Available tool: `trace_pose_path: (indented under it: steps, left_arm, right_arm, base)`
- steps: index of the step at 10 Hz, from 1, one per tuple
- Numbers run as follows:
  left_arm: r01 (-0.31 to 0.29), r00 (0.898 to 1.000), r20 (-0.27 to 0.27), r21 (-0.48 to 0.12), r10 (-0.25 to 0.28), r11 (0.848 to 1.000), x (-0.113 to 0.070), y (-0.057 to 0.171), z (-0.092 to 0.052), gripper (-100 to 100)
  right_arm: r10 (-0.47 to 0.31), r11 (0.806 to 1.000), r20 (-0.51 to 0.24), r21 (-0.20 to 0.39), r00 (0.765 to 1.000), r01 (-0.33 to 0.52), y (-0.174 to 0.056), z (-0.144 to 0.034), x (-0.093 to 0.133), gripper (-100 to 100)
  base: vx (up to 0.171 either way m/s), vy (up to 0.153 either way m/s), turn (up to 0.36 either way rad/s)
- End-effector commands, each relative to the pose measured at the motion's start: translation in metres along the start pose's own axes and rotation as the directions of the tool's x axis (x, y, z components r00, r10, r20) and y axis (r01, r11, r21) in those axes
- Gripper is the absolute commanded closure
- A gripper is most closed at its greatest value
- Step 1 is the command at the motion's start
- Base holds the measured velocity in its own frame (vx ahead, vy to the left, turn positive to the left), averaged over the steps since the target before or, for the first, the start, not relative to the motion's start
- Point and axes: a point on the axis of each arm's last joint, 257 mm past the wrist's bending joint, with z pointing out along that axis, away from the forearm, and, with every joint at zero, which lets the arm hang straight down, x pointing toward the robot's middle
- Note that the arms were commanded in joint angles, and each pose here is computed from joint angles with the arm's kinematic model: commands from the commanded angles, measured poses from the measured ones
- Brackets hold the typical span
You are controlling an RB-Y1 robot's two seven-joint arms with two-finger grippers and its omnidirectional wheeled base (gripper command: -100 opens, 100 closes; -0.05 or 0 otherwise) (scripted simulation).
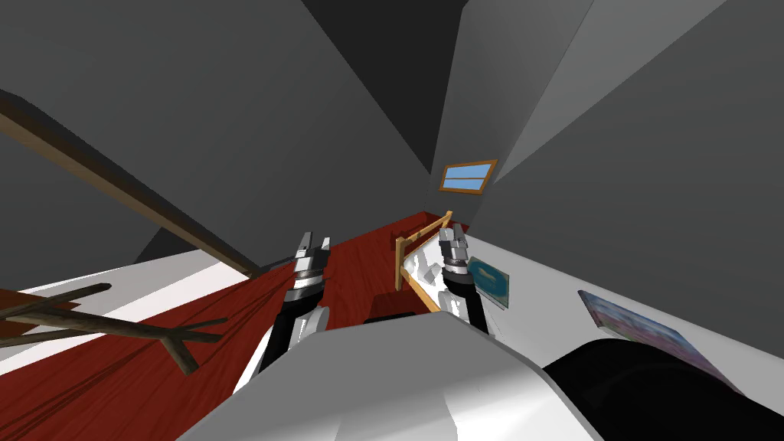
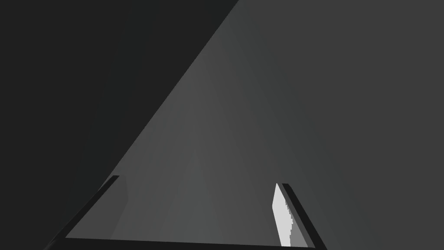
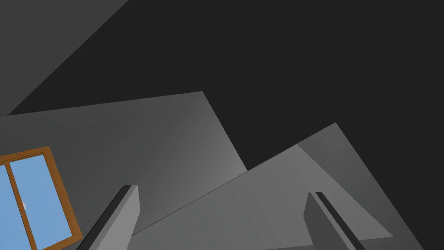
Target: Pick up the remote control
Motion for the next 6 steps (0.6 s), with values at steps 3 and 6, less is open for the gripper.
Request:
trace_pose_path:
  steps: [3, 6]
  left_arm:
    - [0.0, 1.0, 0.0, 0.0, 0.0, 1.0, 0.0, 0.0, 0.0, 0]
    - [0.0, 1.0, 0.0, 0.0, 0.0, 1.0, 0.0, 0.0, 0.0, 0]
  right_arm:
    - [-0.094, 0.996, -0.09, -0.001, 0.991, 0.094, -0.01, -0.005, 0.006, -100]
    - [-0.234, 0.972, -0.178, -0.005, 0.956, 0.237, -0.031, -0.014, 0.005, -100]
  base:
    - [-0.02, -0.041, 0.025]
    - [-0.046, -0.089, 0.06]
